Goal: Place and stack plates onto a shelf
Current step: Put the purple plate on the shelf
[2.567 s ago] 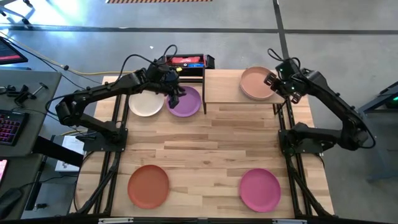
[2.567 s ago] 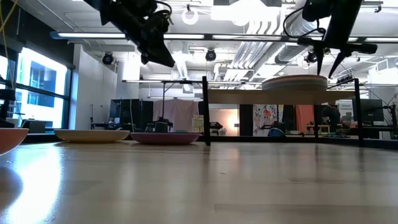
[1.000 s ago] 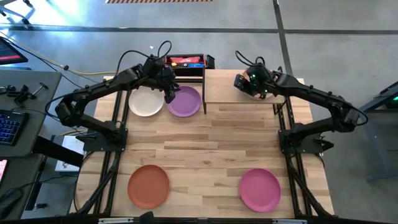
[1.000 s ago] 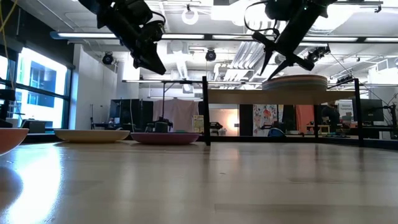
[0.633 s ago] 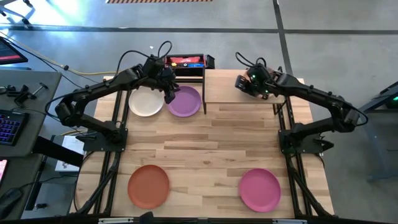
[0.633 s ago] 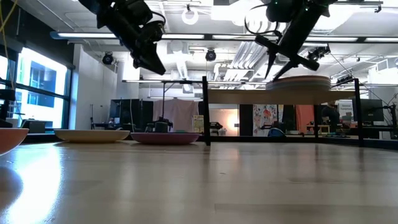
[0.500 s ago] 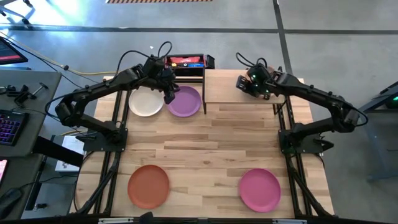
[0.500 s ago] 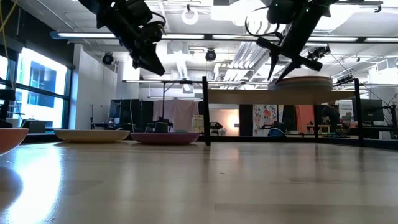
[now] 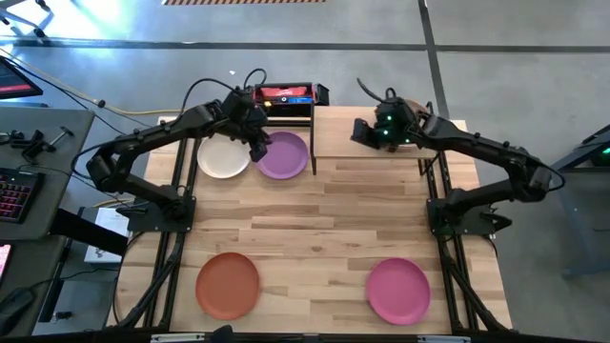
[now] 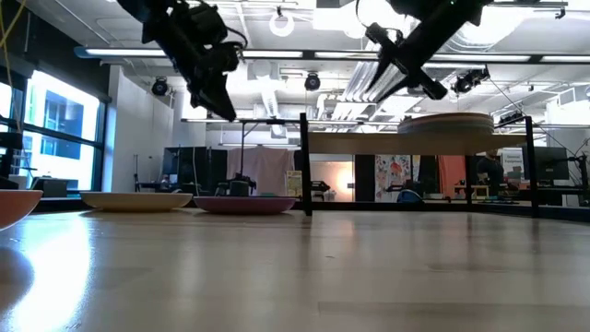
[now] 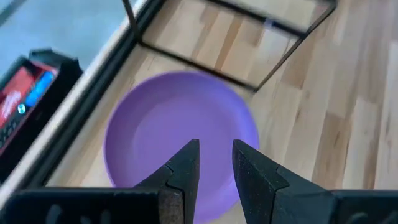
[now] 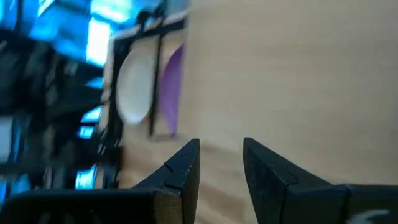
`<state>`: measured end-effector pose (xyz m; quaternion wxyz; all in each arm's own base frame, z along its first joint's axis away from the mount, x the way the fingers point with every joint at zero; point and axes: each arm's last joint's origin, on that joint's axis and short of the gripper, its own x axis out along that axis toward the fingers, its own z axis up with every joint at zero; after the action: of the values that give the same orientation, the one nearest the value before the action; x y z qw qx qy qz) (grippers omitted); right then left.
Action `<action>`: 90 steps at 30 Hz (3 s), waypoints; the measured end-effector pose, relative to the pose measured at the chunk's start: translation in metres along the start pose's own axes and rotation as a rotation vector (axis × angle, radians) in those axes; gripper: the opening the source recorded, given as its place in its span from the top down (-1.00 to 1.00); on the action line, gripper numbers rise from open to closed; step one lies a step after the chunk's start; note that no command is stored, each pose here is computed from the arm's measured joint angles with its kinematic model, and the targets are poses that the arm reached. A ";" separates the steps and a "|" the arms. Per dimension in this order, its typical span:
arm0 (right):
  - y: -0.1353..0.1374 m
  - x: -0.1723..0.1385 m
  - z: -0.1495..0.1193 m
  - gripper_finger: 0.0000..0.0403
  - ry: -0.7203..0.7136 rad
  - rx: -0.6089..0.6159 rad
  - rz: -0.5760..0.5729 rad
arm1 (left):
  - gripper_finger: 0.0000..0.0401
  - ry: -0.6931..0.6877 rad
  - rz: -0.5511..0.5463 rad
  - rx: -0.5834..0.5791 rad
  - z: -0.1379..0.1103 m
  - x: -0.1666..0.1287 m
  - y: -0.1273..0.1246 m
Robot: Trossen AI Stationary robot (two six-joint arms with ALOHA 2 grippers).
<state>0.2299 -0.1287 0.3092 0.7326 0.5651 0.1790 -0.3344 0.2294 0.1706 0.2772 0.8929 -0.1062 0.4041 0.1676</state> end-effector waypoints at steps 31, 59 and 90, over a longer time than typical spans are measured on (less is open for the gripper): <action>0.007 0.000 -0.018 0.49 0.210 -0.446 0.140 | 0.58 0.436 -0.188 0.247 -0.036 0.100 -0.048; -0.006 -0.001 -0.024 0.49 0.281 -0.528 0.027 | 0.58 0.551 -0.036 0.349 -0.044 0.106 -0.057; -0.006 -0.001 -0.024 0.49 0.284 -0.568 0.028 | 0.58 0.490 -0.011 0.518 -0.041 0.125 -0.054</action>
<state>0.2275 -0.1066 0.2982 0.8332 0.3817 0.3581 -0.1787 0.2992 0.1343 0.1589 0.7678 0.0844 0.6346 0.0242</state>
